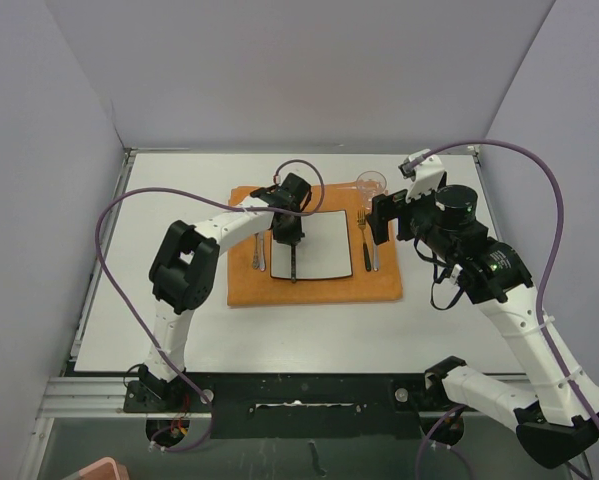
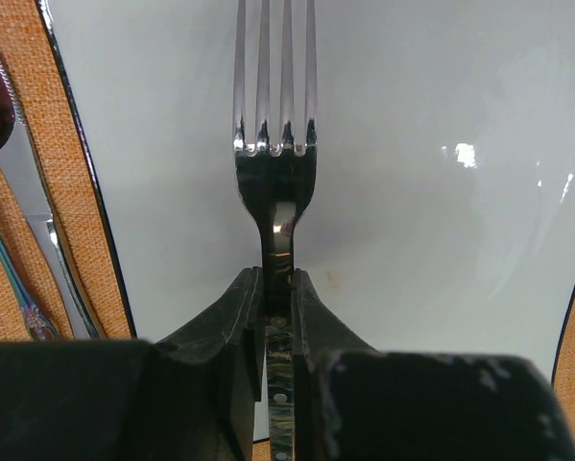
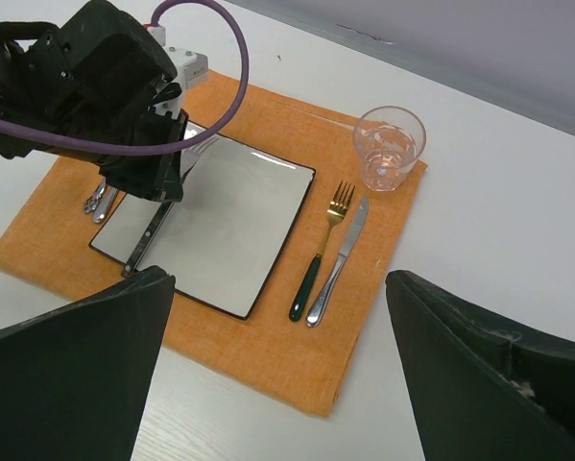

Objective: Set the dinner table for one person
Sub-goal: Place the fork on the napkin.

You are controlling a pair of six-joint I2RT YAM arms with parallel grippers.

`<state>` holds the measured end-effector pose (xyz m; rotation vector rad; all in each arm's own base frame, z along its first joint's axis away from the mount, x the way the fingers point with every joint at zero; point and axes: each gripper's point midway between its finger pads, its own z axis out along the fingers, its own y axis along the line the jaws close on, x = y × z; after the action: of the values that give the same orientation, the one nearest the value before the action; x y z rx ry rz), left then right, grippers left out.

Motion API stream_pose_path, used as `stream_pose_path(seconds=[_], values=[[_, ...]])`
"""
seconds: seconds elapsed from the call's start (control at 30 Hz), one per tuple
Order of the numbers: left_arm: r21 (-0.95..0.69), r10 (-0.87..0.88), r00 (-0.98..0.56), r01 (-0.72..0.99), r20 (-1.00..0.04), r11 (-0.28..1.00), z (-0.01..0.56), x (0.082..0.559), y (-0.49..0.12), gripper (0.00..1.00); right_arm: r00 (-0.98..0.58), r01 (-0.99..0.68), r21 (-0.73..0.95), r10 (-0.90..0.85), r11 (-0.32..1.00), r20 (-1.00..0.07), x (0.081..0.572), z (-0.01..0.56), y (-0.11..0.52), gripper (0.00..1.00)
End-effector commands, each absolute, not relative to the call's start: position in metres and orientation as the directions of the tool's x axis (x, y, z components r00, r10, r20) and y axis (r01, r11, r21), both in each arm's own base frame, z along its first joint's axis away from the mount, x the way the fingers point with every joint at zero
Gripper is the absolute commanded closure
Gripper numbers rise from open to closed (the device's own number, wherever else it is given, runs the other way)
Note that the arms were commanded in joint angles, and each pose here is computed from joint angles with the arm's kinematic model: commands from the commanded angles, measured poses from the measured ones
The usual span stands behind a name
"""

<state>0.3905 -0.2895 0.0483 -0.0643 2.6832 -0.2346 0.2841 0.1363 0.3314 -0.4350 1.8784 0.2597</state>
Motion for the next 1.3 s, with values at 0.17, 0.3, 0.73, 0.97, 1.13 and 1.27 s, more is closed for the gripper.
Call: stream_pose_path(seconds=[0.17,0.3,0.73,0.97,1.13,1.27], values=[[-0.112,-0.052,-0.824,0.014,-0.565,0.994,0.112,0.401,-0.267,1.00,-0.224,-0.438,-0.009,-0.119,0.899,-0.967,0.280,0.358,0.142,0.02],[-0.087,-0.054,-0.778,0.001,-0.626,0.996,0.149,0.400,-0.245,1.00,-0.217,-0.437,-0.017,-0.124,0.899,-0.968,0.279,0.360,0.140,0.02],[-0.073,-0.127,-0.731,-0.106,-0.670,0.992,0.186,0.376,-0.150,1.00,-0.207,-0.457,-0.027,-0.135,0.889,-0.969,0.278,0.366,0.143,0.02],[-0.094,-0.157,-0.778,-0.125,-0.608,0.988,0.151,0.362,-0.141,1.00,-0.217,-0.468,-0.017,-0.133,0.883,-0.967,0.281,0.364,0.149,0.02],[-0.137,-0.171,-0.799,-0.111,-0.577,0.984,0.131,0.357,-0.150,1.00,-0.226,-0.469,-0.008,-0.129,0.883,-0.965,0.282,0.360,0.151,0.02],[-0.159,-0.150,-0.803,-0.070,-0.577,0.985,0.122,0.363,-0.164,1.00,-0.233,-0.469,0.002,-0.122,0.883,-0.965,0.283,0.359,0.153,0.02]])
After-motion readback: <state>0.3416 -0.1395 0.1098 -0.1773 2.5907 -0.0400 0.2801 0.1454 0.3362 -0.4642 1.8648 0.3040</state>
